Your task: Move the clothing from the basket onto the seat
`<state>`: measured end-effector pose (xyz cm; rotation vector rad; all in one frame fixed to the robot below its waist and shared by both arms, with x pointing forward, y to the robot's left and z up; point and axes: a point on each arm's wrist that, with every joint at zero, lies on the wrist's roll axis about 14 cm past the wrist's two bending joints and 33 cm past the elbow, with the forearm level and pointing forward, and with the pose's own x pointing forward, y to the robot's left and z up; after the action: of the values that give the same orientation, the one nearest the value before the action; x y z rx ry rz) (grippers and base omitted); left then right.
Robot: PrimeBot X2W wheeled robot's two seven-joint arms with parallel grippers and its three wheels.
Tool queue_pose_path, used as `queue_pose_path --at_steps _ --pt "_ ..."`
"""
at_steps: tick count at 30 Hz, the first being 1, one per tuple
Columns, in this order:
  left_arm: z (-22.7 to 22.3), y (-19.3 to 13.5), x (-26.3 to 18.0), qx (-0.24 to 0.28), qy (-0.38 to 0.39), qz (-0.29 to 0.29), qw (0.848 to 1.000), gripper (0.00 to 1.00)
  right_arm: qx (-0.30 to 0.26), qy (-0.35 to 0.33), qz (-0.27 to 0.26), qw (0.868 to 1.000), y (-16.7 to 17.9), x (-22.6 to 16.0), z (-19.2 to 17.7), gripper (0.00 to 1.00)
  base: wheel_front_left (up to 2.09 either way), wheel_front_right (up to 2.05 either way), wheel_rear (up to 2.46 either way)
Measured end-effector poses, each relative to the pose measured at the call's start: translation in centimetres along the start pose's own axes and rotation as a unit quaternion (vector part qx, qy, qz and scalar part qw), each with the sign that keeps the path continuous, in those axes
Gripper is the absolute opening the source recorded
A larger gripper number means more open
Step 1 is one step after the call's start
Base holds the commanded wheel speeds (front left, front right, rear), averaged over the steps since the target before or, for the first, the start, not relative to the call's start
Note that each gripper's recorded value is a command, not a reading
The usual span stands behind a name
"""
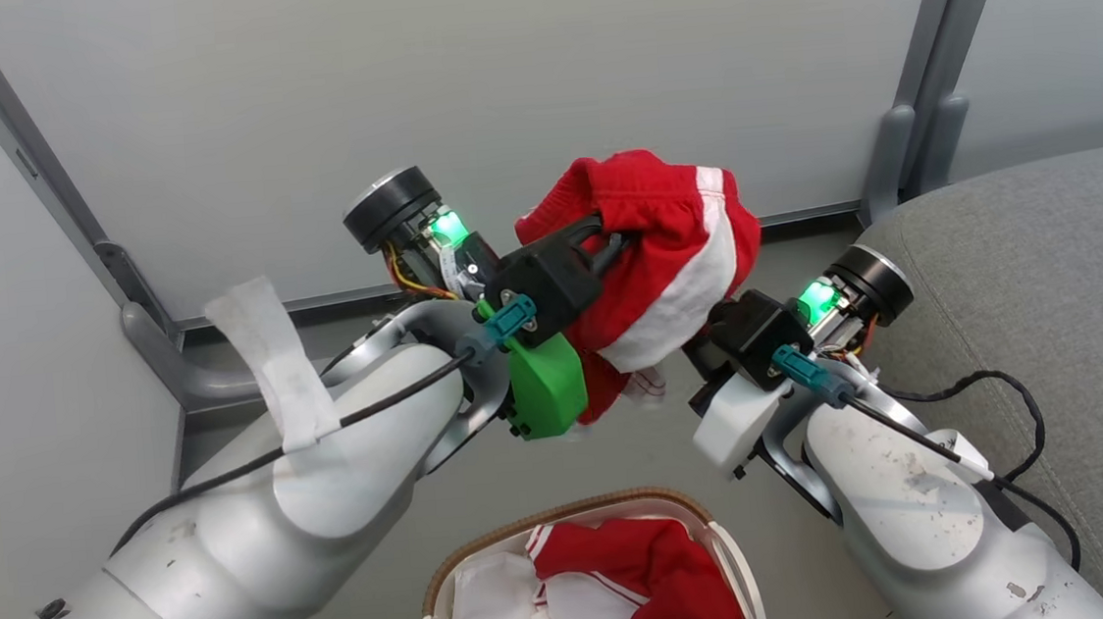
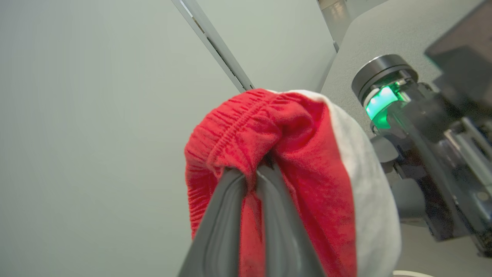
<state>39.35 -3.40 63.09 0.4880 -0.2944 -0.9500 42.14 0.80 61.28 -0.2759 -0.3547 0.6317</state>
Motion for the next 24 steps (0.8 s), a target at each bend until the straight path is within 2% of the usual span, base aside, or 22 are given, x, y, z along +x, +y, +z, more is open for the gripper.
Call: queue_pose_path --at_steps 13,14,15,16,18,19,20,24 --pt "-4.9 2.2 -1.8 -0.062 0.047 0.056 0.995 0.02 0.02 0.006 -0.028 0.999 -1.4 -0.8 -0.9 0.0 0.0 0.0 0.0" --pt "-5.3 2.3 -1.9 -0.071 0.048 0.062 0.994 0.1 0.022 0.005 -0.032 0.999 -1.6 -0.9 -0.8 0.0 0.0 0.0 0.0" --pt "-5.6 2.4 -2.0 -0.08 0.049 0.067 0.993 0.23 0.024 0.002 -0.037 0.999 -1.9 -0.9 -0.7 0.0 0.0 0.0 0.0" --pt "-5.8 2.3 -2.1 -0.087 0.049 0.07 0.993 0.42 0.026 0.0 -0.04 0.999 -2.1 -0.9 -0.6 0.0 0.0 0.0 0.0" --pt "-6.5 2.3 -2.3 -0.106 0.05 0.079 0.99 0.53 0.028 -0.003 -0.047 0.998 -2.5 -1.1 -0.5 0.0 0.0 0.0 0.0" --pt "-6.8 2.2 -2.4 -0.113 0.051 0.083 0.989 0.93 0.03 -0.003 -0.051 0.998 -2.7 -1.2 -0.6 0.0 0.0 0.0 0.0" --pt "-7.1 2.1 -2.6 -0.12 0.052 0.088 0.988 1.0 0.03 -0.004 -0.053 0.998 -2.8 -1.3 -0.6 0.0 0.0 0.0 0.0" --pt "-8.4 1.7 -3.1 -0.143 0.057 0.109 0.982 1.0 0.03 -0.01 -0.067 0.997 -3.7 -1.4 -0.3 0.0 0.0 0.0 0.0"
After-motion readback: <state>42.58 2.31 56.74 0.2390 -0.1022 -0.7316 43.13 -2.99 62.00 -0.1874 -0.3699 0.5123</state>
